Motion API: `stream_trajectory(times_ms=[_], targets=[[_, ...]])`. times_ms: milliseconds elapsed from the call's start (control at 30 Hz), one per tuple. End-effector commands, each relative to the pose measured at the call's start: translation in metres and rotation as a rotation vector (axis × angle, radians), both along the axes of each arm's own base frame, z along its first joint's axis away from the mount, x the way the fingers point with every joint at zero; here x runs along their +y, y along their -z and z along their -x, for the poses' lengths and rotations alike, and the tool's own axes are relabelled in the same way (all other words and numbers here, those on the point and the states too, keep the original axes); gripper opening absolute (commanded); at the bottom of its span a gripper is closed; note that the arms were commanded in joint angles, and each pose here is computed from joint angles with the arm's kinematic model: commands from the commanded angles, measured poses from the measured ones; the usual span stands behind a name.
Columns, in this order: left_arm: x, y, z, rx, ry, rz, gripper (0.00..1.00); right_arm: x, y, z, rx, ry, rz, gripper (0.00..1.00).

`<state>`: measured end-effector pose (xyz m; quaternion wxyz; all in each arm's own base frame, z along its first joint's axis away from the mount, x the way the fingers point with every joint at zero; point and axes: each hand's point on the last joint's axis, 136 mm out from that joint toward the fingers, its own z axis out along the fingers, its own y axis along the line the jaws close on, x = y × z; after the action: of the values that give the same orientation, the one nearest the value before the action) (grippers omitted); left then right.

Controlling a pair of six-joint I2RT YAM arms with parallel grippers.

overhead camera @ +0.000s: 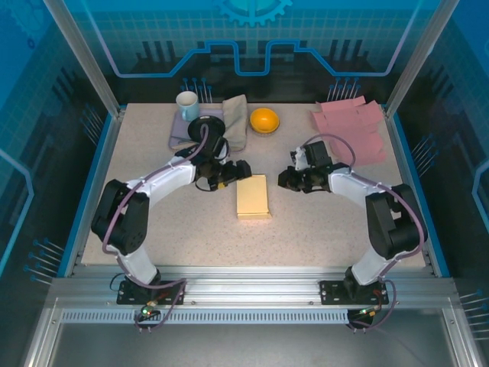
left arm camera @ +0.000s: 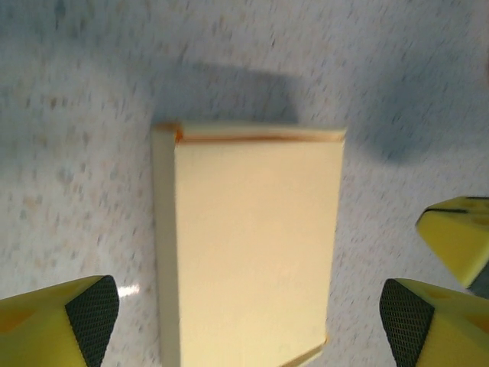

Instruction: Fold the paper box

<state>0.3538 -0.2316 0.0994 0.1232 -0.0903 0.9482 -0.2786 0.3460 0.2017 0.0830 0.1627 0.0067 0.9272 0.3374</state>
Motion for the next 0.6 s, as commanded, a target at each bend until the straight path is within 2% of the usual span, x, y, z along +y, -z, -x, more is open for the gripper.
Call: stream_trajectory(times_ms=[0,167,300,567], targets=[[-0.009,0.016,0.04,0.078,0.036,-0.011,0.92,0.006,0.008,0.042,0.078,-0.13,0.016,0.12],[-0.031,0.025,0.065,0.076,0.093,-0.021,0.92,0.015,0.018,0.065,0.124,-0.189,0.007,0.12],[-0.038,0.03,0.066,0.087,0.09,-0.027,0.92,0.027,0.025,0.069,0.144,-0.208,-0.022,0.12],[-0.032,0.037,0.073,0.117,0.07,-0.046,0.92,0.024,0.05,0.092,0.199,-0.225,0.0,0.12]])
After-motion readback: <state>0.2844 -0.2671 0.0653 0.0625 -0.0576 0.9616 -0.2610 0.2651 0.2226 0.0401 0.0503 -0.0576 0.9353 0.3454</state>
